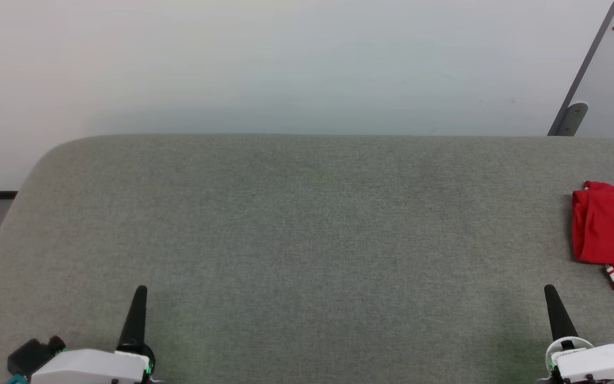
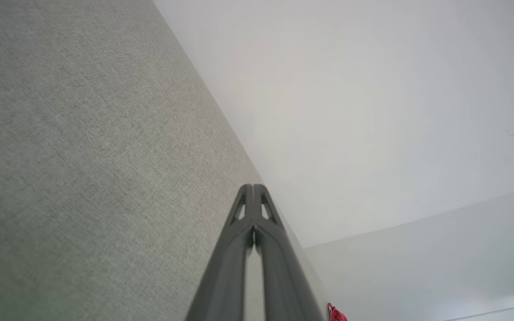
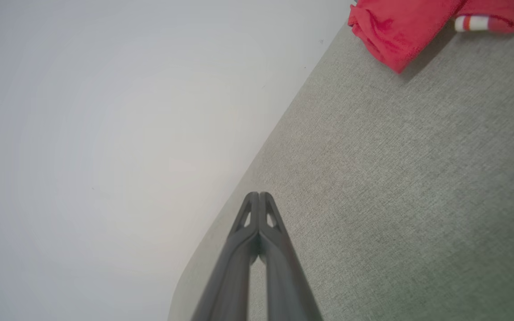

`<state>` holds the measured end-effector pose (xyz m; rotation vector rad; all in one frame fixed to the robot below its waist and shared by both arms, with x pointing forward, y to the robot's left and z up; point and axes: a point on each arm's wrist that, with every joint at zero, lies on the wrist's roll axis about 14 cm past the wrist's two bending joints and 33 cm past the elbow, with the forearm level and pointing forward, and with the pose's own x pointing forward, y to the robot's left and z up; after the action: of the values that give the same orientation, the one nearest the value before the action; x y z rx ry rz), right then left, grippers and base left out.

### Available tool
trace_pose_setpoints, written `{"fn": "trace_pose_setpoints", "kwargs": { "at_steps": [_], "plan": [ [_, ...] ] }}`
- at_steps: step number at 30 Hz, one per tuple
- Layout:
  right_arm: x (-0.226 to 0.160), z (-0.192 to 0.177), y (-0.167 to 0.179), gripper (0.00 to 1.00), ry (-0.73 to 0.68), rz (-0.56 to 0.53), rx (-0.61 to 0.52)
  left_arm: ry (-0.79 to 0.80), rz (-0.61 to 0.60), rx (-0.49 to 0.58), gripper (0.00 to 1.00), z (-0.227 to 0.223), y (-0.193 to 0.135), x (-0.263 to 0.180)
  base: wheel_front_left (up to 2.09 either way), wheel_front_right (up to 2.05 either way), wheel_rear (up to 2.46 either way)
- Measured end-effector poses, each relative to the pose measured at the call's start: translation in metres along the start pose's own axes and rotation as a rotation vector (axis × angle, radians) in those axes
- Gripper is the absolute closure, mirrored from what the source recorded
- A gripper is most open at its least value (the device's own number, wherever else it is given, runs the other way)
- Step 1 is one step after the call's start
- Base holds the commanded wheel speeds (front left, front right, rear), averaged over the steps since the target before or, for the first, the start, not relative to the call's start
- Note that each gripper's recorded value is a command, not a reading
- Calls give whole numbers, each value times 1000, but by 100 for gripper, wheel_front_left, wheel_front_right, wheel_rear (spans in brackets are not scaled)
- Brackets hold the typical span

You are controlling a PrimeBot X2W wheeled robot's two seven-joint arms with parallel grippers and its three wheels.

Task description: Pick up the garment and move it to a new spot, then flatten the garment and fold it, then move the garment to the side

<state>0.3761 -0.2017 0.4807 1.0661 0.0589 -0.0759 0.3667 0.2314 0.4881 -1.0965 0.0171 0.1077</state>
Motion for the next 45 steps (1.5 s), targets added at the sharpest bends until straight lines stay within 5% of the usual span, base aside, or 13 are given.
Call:
{"fn": "trace_pose_setpoints", "kwargs": {
  "at_steps": [45],
  "plan": [
    [8, 7, 17, 100, 12, 58, 396, 49, -54, -372, 100, -17, -23, 14, 0, 0, 0]
  ]
}}
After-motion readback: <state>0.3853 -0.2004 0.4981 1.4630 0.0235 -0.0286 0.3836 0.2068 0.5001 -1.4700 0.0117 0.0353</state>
